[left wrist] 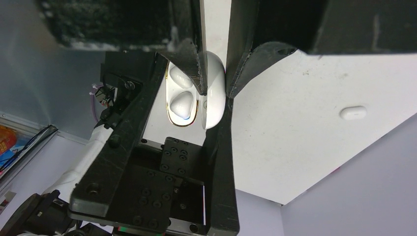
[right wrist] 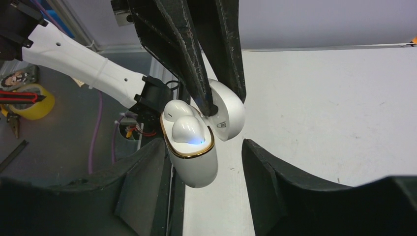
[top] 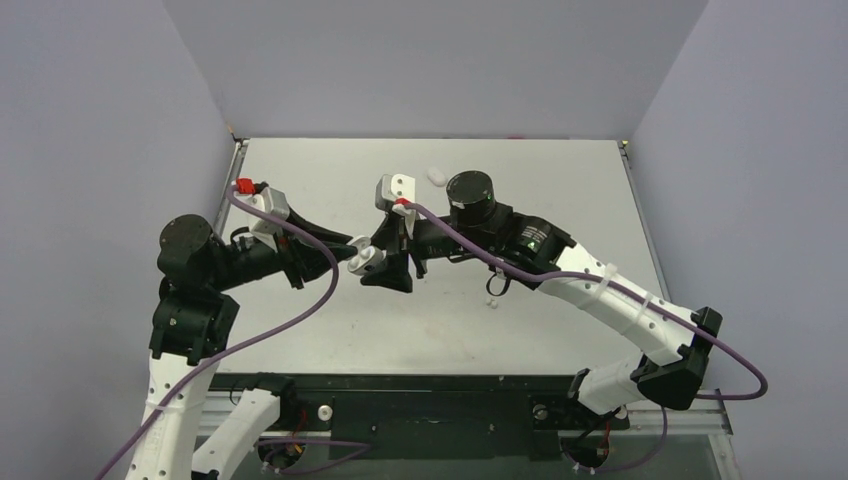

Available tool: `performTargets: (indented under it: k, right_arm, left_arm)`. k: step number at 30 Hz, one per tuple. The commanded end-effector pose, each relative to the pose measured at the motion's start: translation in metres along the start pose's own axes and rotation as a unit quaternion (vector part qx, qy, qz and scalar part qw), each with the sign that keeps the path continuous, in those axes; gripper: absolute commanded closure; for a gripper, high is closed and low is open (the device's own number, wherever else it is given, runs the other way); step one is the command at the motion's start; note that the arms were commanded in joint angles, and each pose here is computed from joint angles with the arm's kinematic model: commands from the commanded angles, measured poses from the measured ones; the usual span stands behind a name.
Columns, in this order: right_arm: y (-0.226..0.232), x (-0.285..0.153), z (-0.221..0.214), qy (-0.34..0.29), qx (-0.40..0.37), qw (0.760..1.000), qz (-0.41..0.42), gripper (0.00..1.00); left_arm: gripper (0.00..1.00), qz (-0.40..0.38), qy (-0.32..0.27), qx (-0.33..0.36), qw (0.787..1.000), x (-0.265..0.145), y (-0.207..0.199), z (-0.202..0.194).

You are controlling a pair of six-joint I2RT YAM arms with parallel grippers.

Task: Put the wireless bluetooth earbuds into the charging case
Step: Close the charging case, then place the charging case at the center of the board.

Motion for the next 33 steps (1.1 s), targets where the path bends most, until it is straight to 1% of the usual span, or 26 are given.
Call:
performTargets:
  k: [1, 2, 4, 5, 6, 7, 9, 13, 15, 19, 23, 28, 33]
  right_arm:
    - [-0.001, 0.002, 0.022, -0.039, -0.005, 0.999, 0.011, 0.5]
    - [-0.001, 0.003, 0.023, -0.041, -0.006, 0.999, 0.012, 0.53]
    - [-0.002, 0.004, 0.025, -0.042, -0.006, 0.999, 0.014, 0.61]
    - [-0.002, 0.005, 0.025, -0.042, -0.006, 0.999, 0.016, 0.7]
    - [-0.002, 0.005, 0.025, -0.042, -0.006, 0.999, 0.018, 0.77]
    - [-0.001, 0.006, 0.025, -0.042, 0.001, 0.999, 0.019, 0.89]
    - [-0.001, 0.005, 0.024, -0.041, 0.009, 0.999, 0.018, 1.0]
    - [-0.004, 0.001, 0.016, -0.03, 0.016, 0.999, -0.01, 1.0]
    - [-0.01, -0.002, 0.01, -0.022, 0.025, 0.999, -0.036, 1.0]
    - [-0.024, -0.009, 0.006, -0.034, 0.053, 0.996, -0.068, 1.0]
    - [-0.033, -0.013, 0.003, -0.038, 0.062, 0.992, -0.098, 1.0]
    - [-0.036, -0.012, 0.0, -0.036, 0.063, 0.992, -0.105, 1.0]
    - [-0.038, -0.016, 0.001, -0.039, 0.067, 0.991, -0.113, 1.0]
  left_arm:
    - [1.0, -0.019, -0.012, 0.034, 0.999, -0.003, -0.011, 0.011]
    - [1.0, -0.018, -0.012, 0.034, 0.999, -0.003, -0.011, 0.011]
    - [1.0, -0.019, -0.013, 0.032, 0.999, -0.003, -0.011, 0.012]
    - [1.0, -0.019, -0.013, 0.032, 0.999, -0.003, -0.012, 0.012]
    - [1.0, -0.018, -0.014, 0.032, 0.999, -0.003, -0.012, 0.012]
    - [1.0, -0.018, -0.015, 0.033, 0.999, -0.003, -0.012, 0.012]
    - [1.0, -0.017, -0.015, 0.035, 0.999, -0.004, -0.012, 0.012]
    - [1.0, -0.009, -0.023, 0.041, 0.999, -0.006, -0.015, 0.013]
    - [0.88, -0.007, -0.031, 0.045, 0.998, -0.007, -0.017, 0.016]
    - [0.76, -0.01, -0.043, 0.051, 0.998, -0.009, -0.023, 0.02]
    - [0.73, -0.01, -0.051, 0.054, 0.997, -0.01, -0.026, 0.024]
    - [0.72, -0.014, -0.058, 0.057, 0.997, -0.011, -0.029, 0.027]
    - [0.71, 0.019, -0.067, 0.051, 0.996, -0.011, -0.023, 0.027]
Point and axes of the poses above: each gripper's point midway between its finger pads, its own x axis out along the fingers, its own y axis along the line the jaws close on, z = x × y, the point moved 9 cm from there along -x, back along the fingers, and after that the axes turned 10 degrees about -x, right-handed, at the moved point
